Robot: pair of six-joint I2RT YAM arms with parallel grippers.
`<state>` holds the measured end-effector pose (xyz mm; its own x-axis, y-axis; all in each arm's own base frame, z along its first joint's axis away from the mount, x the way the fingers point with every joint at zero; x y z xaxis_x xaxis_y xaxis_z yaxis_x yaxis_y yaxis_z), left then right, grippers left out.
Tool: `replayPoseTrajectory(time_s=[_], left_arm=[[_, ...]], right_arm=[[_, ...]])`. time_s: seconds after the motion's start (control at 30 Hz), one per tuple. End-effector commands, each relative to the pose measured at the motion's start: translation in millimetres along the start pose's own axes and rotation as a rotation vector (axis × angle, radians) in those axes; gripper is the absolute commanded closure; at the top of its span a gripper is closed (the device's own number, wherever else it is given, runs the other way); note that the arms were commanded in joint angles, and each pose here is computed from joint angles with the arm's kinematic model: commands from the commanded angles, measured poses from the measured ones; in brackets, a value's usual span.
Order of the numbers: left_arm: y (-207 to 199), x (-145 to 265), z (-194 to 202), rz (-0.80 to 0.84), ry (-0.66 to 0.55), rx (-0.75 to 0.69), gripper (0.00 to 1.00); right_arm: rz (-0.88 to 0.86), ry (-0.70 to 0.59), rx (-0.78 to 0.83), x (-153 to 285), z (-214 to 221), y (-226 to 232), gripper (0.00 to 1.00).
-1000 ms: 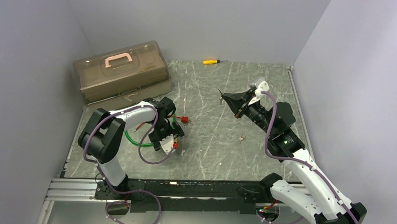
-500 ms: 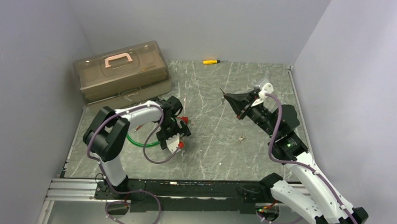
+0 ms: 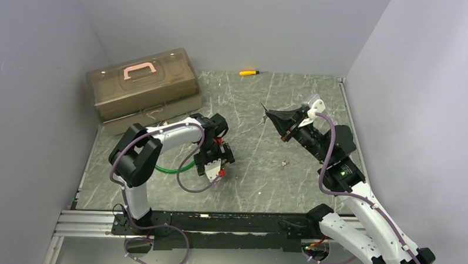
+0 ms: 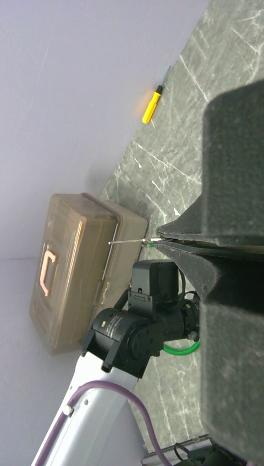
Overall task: Unlock with the key
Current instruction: Pick up the lock from the center of the board.
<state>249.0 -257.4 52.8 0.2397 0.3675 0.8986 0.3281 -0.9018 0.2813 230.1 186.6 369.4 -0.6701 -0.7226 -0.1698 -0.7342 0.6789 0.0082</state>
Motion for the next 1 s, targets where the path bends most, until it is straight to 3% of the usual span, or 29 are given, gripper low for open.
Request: replayPoseTrajectory(time_s=[0.0,0.33,0.5,0.87,0.93,0.97], left_arm=[[-8.4,0.2,4.2,0.153,-0.012,-0.277,0.01],[0.0,-4.3,29.1,0.251,0.004,-0.161,0.01],[-4.6,-6.3,34.9,0.289,0.018,-0.113,0.23],[-32.3,-14.0,18.0,0.306,-0.007,0.013,0.41],[-32.2,-16.3,12.1,0.298,-0.021,0.041,0.51],[-30.3,-17.6,9.2,0.289,-0.023,0.053,0.65]], right_arm=[[0.016,-0.043,0.029,3.4,-15.9,-2.3,1.00],[0.016,-0.043,0.030,4.2,-20.3,-2.0,1.00],[0.023,-0.046,0.031,7.0,-22.8,-2.1,1.00],[0.025,-0.042,0.030,7.8,-22.5,-2.5,1.00],[0.027,-0.039,0.029,8.3,-20.9,-2.7,1.00],[0.029,-0.039,0.029,8.6,-20.5,-2.9,1.00]])
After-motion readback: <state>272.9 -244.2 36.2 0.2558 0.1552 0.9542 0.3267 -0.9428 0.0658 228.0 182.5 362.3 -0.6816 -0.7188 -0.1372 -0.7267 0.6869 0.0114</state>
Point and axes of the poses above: each gripper's point midway between its finger pads, its own x axis back along the fingers, its own y axis along the line the jaws close on, z = x × y, the point moved 2 cm from there along x, back along the fingers, and after that the axes turned 2 degrees about -x, right-handed, at the moved point
